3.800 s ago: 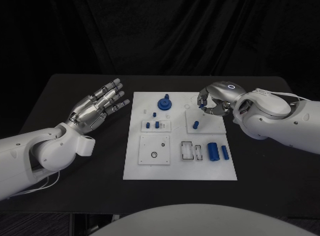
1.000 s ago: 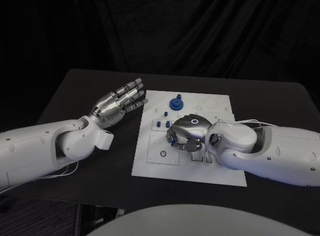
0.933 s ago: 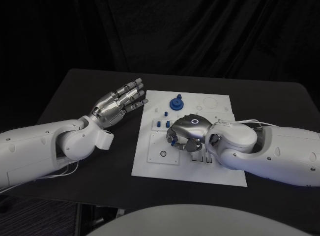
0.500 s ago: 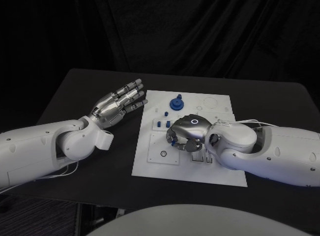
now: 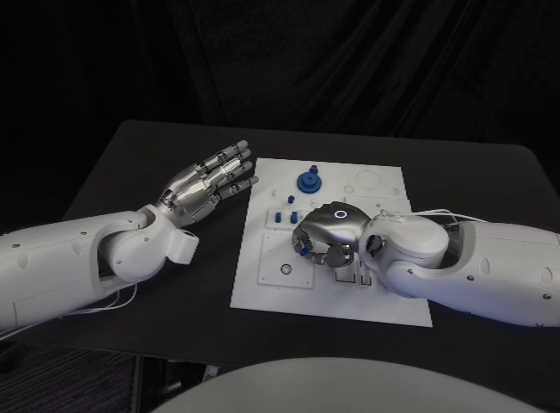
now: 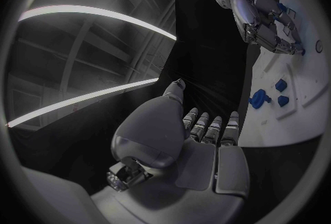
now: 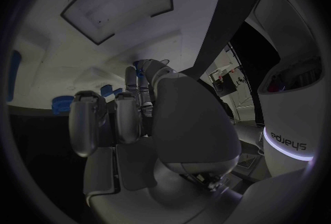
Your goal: Assemble the parts on the task board
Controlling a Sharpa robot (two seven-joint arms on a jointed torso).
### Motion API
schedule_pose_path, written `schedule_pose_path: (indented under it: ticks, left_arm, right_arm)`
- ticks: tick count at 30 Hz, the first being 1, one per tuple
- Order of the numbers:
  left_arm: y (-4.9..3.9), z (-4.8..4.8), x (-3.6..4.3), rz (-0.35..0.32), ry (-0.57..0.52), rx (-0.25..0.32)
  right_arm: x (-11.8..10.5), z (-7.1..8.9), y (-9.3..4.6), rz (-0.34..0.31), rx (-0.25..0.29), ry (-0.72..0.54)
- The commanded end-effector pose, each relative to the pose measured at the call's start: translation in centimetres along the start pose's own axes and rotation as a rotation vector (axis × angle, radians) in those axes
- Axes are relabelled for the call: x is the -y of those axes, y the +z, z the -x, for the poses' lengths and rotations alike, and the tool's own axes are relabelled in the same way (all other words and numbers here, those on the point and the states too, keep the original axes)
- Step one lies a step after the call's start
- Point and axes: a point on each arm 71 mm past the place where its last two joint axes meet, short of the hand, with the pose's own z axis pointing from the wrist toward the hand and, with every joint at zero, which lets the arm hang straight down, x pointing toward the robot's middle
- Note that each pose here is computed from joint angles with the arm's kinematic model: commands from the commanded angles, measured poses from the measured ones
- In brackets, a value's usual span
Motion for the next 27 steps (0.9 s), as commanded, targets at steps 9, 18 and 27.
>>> schedule_pose_path:
  ticks: [9,18,27]
  left_arm:
    - [-0.08,-0.14,-0.24,0.0,-0.016,-0.008]
    - [-0.18,0.04,-0.39,0.002,-0.014,-0.002]
    - [-0.46,0.25,-0.47,0.004,-0.012,0.008]
  right_arm:
    - [0.11,-0.26,0.06,-0.011,-0.018,-0.009]
    - [0.12,-0.39,0.0,-0.009,-0.013,-0.005]
    - [0.63,0.07,-0.8,-0.016,0.04,0.004]
